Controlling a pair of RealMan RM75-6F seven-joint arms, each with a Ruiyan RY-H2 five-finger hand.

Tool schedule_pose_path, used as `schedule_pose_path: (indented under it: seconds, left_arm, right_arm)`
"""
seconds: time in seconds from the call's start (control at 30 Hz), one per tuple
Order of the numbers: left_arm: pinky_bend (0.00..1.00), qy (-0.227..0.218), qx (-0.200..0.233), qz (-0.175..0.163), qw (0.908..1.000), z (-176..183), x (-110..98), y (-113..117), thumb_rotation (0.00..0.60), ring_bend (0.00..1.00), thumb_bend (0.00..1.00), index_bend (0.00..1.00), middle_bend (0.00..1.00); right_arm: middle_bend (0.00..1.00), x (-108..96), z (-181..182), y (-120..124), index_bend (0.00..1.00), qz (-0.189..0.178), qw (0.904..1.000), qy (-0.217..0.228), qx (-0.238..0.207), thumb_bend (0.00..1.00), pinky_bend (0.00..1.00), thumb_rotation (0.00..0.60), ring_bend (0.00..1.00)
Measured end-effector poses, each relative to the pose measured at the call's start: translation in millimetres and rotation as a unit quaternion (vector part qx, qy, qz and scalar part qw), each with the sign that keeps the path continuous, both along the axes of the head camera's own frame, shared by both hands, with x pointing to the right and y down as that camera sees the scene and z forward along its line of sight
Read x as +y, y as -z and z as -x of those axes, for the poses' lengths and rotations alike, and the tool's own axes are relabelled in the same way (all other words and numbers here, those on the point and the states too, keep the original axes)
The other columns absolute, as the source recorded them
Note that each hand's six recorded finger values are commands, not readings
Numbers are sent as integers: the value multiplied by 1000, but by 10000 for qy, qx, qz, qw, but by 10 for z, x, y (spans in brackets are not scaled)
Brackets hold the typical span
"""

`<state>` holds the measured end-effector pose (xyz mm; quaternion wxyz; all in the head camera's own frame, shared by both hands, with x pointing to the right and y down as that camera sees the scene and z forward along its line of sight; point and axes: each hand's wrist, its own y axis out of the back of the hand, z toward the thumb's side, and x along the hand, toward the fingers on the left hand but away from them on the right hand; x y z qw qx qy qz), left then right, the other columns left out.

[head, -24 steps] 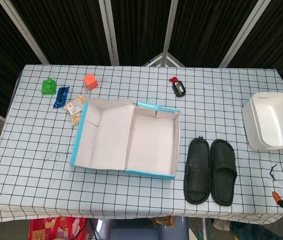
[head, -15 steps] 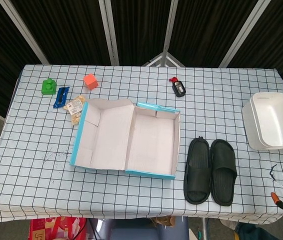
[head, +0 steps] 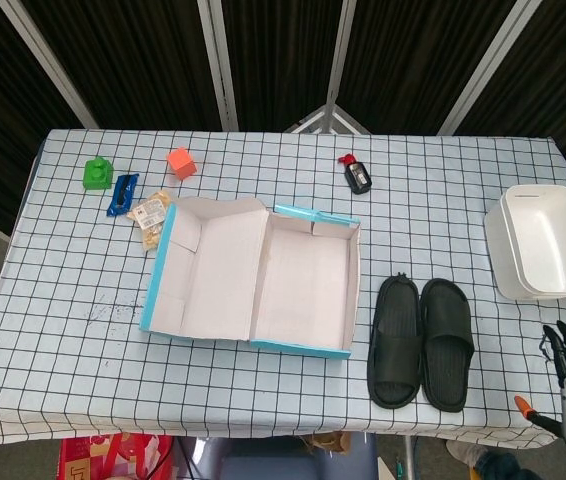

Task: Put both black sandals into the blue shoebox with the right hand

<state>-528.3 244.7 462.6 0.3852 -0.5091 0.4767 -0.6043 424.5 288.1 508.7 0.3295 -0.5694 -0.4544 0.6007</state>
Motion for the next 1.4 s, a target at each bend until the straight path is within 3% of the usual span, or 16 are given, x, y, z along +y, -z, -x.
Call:
schedule_pose_path:
  seconds: [0.17, 0.5, 0.8, 1.4]
  left_arm:
    - [30, -15, 2, 63, 10000, -6, -14, -36, 600, 0, 370, 3, 0]
    - [30, 40, 31, 219, 9997, 49, -67, -104, 600, 0, 370, 3, 0]
    - [30, 49, 66, 262, 9996, 66, -79, -110, 600, 0, 370, 3, 0]
    - [30, 56, -36, 337, 9994, 62, -100, -175, 600, 0, 370, 3, 0]
  right_arm:
    - [42, 58, 235, -115, 79, 75, 9999, 82, -132, 145, 144, 600, 78]
    - [36, 96, 814, -561, 79, 886, 9949, 475, 78, 145, 144, 600, 78]
    - [35, 51, 1205, -865, 80, 1155, 9907, 682, 236, 144, 137, 600, 75]
    - [35, -114, 1391, -1281, 79, 1564, 9847, 671, 371, 144, 137, 600, 75]
